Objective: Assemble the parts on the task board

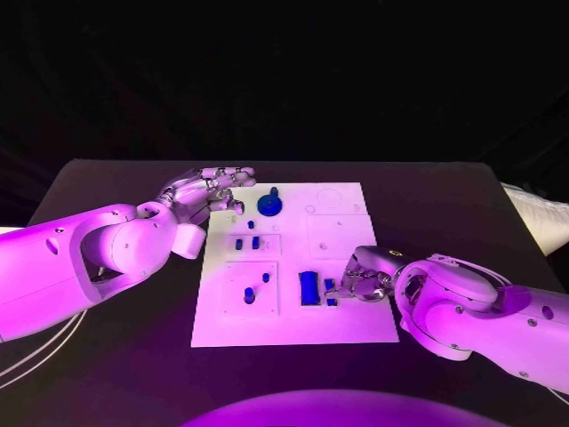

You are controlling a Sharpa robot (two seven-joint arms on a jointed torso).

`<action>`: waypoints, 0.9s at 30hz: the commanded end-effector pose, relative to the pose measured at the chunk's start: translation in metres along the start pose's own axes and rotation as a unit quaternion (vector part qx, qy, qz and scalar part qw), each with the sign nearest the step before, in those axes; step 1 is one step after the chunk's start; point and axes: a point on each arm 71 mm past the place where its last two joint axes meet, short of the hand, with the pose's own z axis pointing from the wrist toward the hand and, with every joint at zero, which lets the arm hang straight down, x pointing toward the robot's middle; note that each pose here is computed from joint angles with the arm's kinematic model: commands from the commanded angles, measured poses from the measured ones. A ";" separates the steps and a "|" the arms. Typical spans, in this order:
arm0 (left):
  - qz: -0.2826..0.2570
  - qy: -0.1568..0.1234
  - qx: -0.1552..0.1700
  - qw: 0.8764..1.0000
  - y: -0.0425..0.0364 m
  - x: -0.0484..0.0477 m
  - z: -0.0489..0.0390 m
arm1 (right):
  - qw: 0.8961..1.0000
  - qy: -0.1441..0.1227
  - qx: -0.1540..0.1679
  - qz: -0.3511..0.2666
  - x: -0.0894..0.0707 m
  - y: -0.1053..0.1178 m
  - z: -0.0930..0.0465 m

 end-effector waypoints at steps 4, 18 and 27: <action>-0.001 0.010 0.003 1.000 -0.0006 0.0018 0.0008 | 1.000 0.005 -0.002 -0.008 0.006 -0.001 0.002; 0.002 -0.002 0.004 1.000 0.0009 -0.0067 0.0034 | 0.974 -0.028 -0.086 0.207 -0.025 -0.006 -0.001; 0.002 -0.051 0.021 0.998 0.0053 -0.0280 0.0098 | 0.888 -0.092 -0.132 0.431 -0.070 -0.041 0.034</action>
